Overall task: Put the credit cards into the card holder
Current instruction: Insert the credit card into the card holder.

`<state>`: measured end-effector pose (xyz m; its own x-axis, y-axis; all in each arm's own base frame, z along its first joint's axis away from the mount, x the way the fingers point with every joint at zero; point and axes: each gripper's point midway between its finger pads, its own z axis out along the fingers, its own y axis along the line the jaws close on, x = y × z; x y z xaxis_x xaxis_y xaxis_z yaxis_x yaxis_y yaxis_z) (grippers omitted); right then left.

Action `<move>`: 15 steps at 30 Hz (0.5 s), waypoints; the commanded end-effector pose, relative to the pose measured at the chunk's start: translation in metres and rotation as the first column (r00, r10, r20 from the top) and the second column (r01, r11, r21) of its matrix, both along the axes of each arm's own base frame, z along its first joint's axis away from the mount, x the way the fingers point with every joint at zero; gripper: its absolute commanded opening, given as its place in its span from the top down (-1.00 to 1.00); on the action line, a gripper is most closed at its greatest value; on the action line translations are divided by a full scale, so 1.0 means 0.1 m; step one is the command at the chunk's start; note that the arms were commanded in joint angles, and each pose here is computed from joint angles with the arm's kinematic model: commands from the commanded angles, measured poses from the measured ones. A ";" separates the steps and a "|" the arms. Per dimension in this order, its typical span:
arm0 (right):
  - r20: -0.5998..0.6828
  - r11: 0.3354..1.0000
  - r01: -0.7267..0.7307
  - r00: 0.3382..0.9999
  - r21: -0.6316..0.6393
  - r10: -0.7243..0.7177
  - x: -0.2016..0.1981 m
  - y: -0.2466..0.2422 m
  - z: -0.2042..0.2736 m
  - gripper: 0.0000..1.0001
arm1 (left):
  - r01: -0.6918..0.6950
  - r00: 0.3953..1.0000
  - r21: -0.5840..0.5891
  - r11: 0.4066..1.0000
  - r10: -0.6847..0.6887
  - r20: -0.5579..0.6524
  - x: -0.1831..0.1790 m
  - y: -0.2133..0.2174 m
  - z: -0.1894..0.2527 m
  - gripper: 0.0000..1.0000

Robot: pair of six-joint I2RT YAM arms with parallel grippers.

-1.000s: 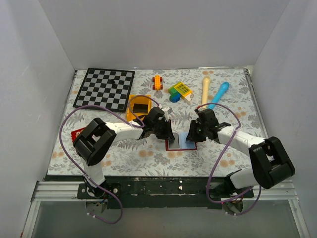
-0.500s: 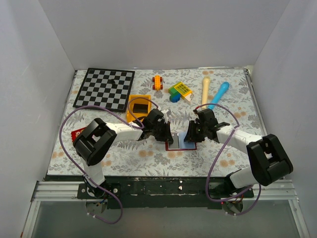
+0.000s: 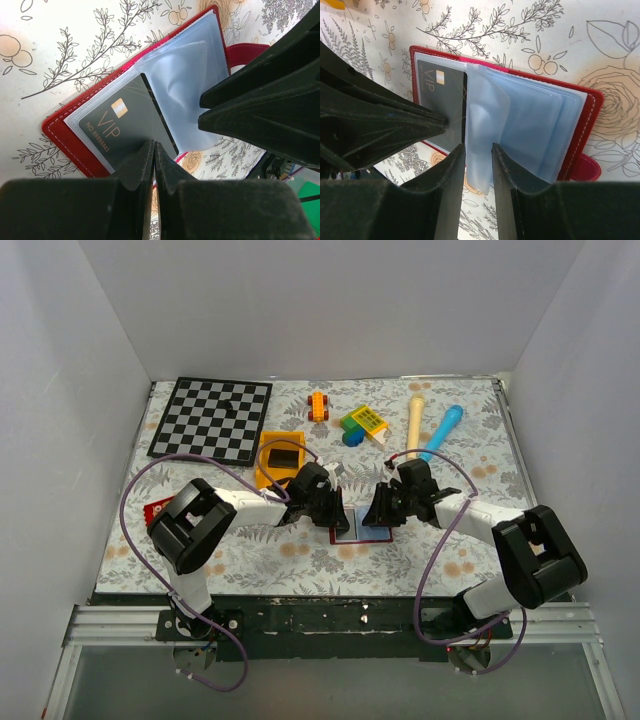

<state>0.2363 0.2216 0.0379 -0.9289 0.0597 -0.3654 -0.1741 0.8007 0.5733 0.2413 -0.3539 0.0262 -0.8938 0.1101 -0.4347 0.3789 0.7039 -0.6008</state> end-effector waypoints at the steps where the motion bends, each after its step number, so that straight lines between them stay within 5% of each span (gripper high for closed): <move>1: 0.020 0.996 -0.026 0.999 0.084 0.025 0.07 0.15 0.09 0.28 | 0.006 1.000 0.005 1.000 -0.006 -0.005 -0.07 0.04 -0.01 0.95; 15: 0.024 0.985 -0.056 0.998 0.165 0.053 0.11 0.30 0.17 0.27 | 0.005 1.000 0.004 1.000 -0.005 -0.008 -0.09 0.05 -0.02 0.96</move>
